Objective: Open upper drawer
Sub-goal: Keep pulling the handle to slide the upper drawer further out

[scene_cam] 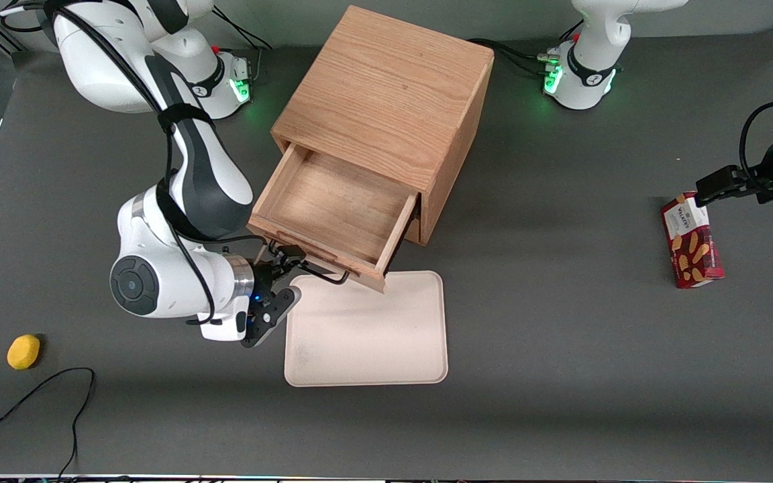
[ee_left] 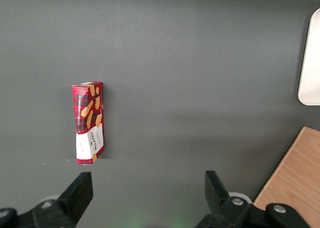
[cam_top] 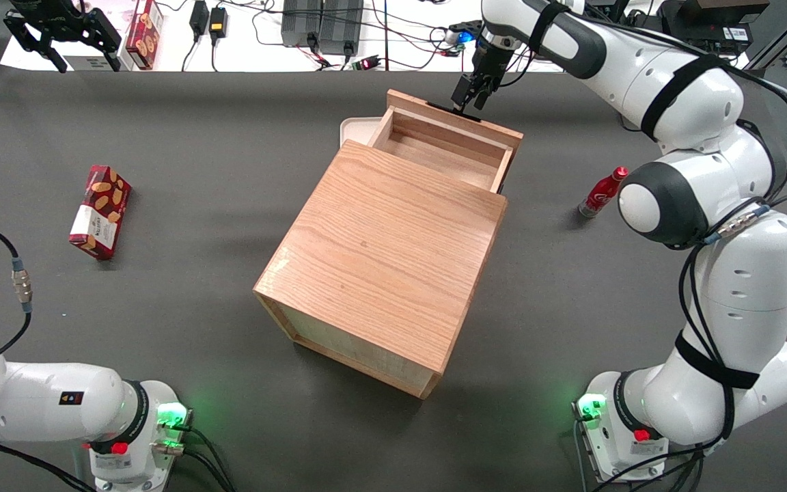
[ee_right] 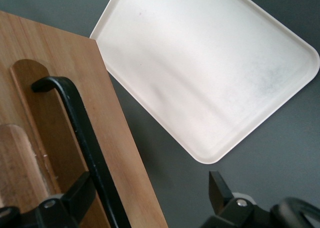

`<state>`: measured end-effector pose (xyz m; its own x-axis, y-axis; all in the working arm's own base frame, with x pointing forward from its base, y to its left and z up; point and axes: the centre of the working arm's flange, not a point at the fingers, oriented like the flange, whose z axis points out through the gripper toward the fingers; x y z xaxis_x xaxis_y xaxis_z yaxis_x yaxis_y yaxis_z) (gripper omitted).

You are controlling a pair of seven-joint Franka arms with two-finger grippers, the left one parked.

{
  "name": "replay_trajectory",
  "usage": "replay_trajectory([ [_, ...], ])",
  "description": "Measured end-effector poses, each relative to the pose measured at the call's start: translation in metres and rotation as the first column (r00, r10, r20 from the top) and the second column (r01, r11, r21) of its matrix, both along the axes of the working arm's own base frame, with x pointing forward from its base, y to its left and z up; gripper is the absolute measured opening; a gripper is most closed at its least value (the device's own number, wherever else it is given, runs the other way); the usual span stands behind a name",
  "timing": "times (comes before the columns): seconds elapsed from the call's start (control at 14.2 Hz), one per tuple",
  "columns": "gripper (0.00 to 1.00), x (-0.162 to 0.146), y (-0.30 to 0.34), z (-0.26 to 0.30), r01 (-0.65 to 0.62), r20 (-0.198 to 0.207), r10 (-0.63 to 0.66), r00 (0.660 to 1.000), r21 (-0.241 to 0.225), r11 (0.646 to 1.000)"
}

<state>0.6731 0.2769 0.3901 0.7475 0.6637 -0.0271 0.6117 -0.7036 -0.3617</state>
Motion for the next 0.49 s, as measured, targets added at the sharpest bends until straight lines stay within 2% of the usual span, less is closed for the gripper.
replay_trajectory([
  [0.49,1.00,0.002,0.002,-0.012,-0.001,-0.007,0.001,1.000,-0.001,1.000],
])
